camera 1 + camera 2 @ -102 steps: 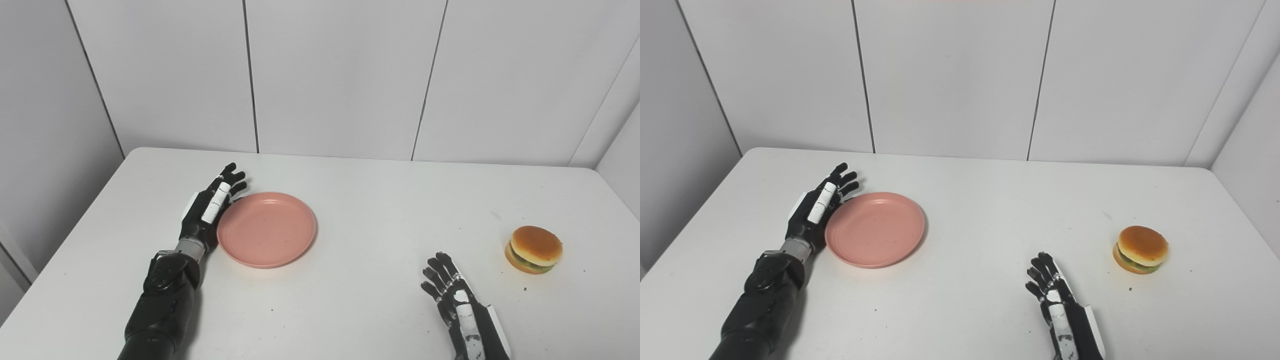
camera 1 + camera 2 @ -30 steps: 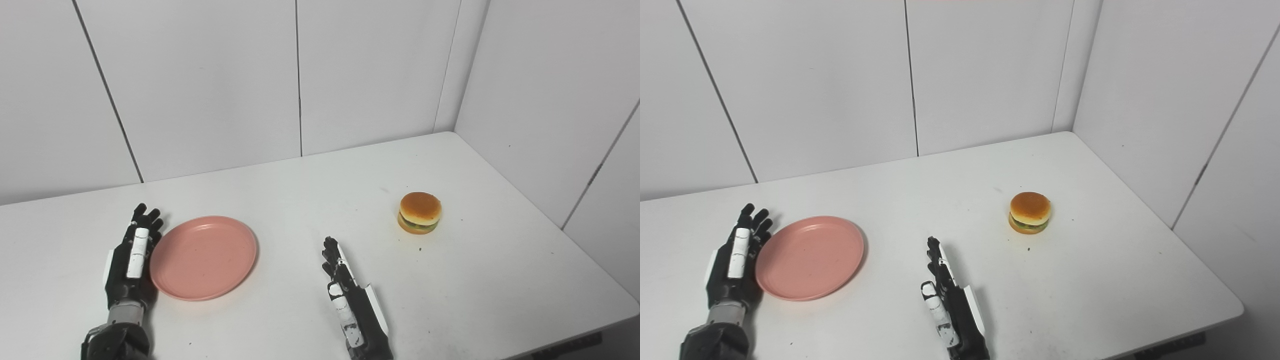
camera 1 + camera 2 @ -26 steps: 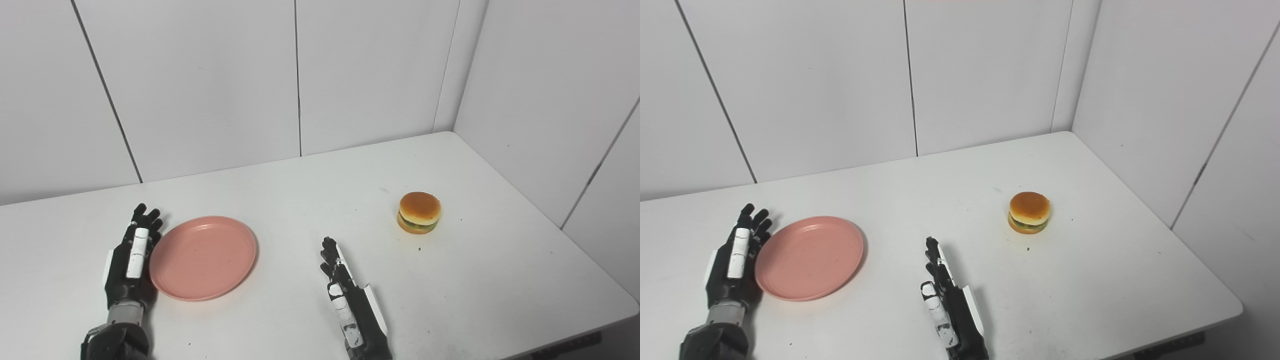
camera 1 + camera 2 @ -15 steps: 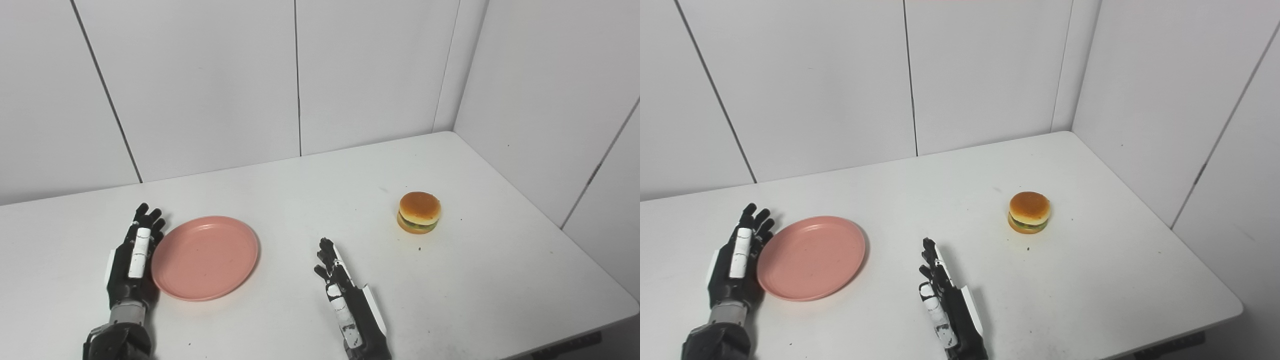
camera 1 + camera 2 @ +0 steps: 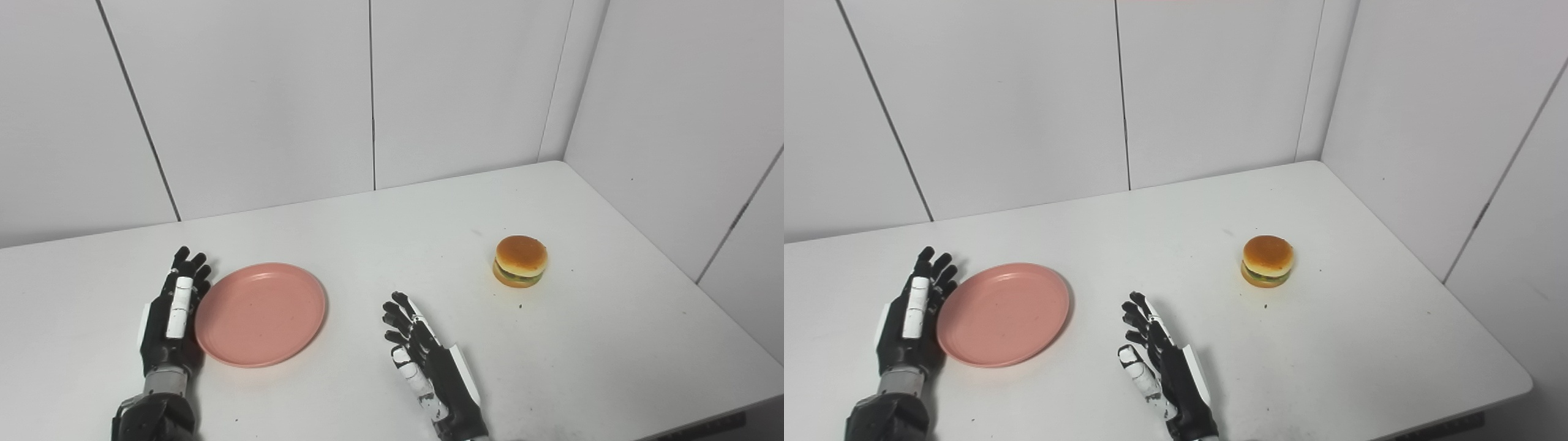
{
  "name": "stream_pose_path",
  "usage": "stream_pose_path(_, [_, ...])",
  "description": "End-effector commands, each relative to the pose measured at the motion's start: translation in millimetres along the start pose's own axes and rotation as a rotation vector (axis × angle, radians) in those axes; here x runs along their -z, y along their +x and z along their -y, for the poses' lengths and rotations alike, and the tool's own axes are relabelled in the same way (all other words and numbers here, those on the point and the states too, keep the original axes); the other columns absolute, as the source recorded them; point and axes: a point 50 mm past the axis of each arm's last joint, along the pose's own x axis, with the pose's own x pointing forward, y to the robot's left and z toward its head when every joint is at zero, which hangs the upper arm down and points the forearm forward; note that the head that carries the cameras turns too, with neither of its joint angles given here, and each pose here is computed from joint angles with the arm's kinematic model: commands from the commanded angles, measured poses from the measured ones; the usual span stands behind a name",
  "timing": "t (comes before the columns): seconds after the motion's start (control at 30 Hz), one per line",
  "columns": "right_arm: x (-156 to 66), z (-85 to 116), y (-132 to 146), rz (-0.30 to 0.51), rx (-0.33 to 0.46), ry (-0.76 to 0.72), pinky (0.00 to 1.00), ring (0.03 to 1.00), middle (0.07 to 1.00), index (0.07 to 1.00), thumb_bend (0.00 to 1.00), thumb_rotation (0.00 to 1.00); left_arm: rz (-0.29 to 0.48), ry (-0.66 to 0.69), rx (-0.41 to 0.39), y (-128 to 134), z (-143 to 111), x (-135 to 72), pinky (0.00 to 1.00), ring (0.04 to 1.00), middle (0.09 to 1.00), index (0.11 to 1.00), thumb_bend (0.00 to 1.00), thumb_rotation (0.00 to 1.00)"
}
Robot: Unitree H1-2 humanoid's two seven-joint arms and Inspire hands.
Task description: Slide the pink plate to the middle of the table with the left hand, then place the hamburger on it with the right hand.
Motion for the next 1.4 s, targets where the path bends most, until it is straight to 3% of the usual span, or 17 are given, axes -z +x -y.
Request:
stream_pose_path(0.0, [-18.3, 4.2, -6.8, 0.024, 0.02, -0.061, 0.8, 0.865, 0.869, 0.92, 0.82, 0.86, -0.001, -0.008, -0.001, 3.3, -4.1, -1.4, 0.97, 0.938, 0.922, 0.941, 0.94, 0.72])
stream_pose_path(0.07, [-33.8, 10.0, 1.1, 0.069, 0.003, -0.141, 0.81, 0.882, 0.895, 0.919, 0.83, 0.8, -0.004, -0.012, -0.001, 4.5, -5.4, -1.3, 0.97, 0.934, 0.921, 0.933, 0.97, 0.71])
stream_pose_path(0.17, [-49.6, 16.9, 11.3, 0.108, -0.01, -0.237, 0.8, 0.883, 0.903, 0.915, 0.89, 0.8, -0.006, -0.012, -0.001, 5.8, -6.6, -0.4, 0.97, 0.929, 0.917, 0.929, 0.98, 0.71])
stream_pose_path(0.4, [-81.7, 43.1, 36.4, 0.166, -0.041, -0.348, 0.86, 0.919, 0.927, 0.927, 0.91, 0.79, -0.004, -0.025, -0.009, 6.9, -7.3, 0.5, 1.0, 0.935, 0.913, 0.936, 0.99, 0.69])
stream_pose_path(0.53, [-110.2, 73.4, 58.8, 0.191, -0.099, -0.455, 0.89, 0.936, 0.948, 0.934, 0.93, 0.79, -0.008, -0.025, -0.006, 5.7, -5.3, 1.8, 0.99, 0.932, 0.913, 0.938, 1.0, 0.69])
stream_pose_path(0.67, [-131.3, 96.4, 76.6, 0.202, -0.114, -0.608, 0.86, 0.917, 0.934, 0.917, 0.97, 0.78, -0.009, -0.031, -0.002, 4.6, -3.2, 3.5, 0.99, 0.936, 0.916, 0.938, 0.99, 0.69])
stream_pose_path(0.83, [-143.9, 118.2, 94.2, 0.25, -0.082, -0.724, 0.76, 0.874, 0.904, 0.896, 0.94, 0.74, -0.013, -0.037, -0.002, 3.1, -3.6, 6.9, 0.99, 0.937, 0.914, 0.933, 0.98, 0.69])
stream_pose_path(1.07, [-151.4, 145.0, 120.2, 0.226, -0.074, -0.841, 0.61, 0.823, 0.872, 0.887, 0.99, 0.68, -0.013, -0.038, -0.003, 3.7, -5.1, 7.8, 0.99, 0.939, 0.913, 0.934, 0.99, 0.68])
stream_pose_path(1.27, [-155.1, 159.1, 131.7, 0.174, -0.081, -0.957, 0.73, 0.846, 0.87, 0.887, 1.0, 0.67, -0.013, -0.037, 0.002, 4.4, -5.5, 7.1, 0.99, 0.94, 0.915, 0.935, 0.98, 0.68])
stream_pose_path(1.37, [-157.8, 170.3, 146.0, 0.098, -0.137, -1.04, 0.75, 0.883, 0.889, 0.888, 1.0, 0.65, -0.013, -0.029, -0.001, 5.8, -5.7, 7.5, 0.98, 0.937, 0.909, 0.935, 0.97, 0.68])
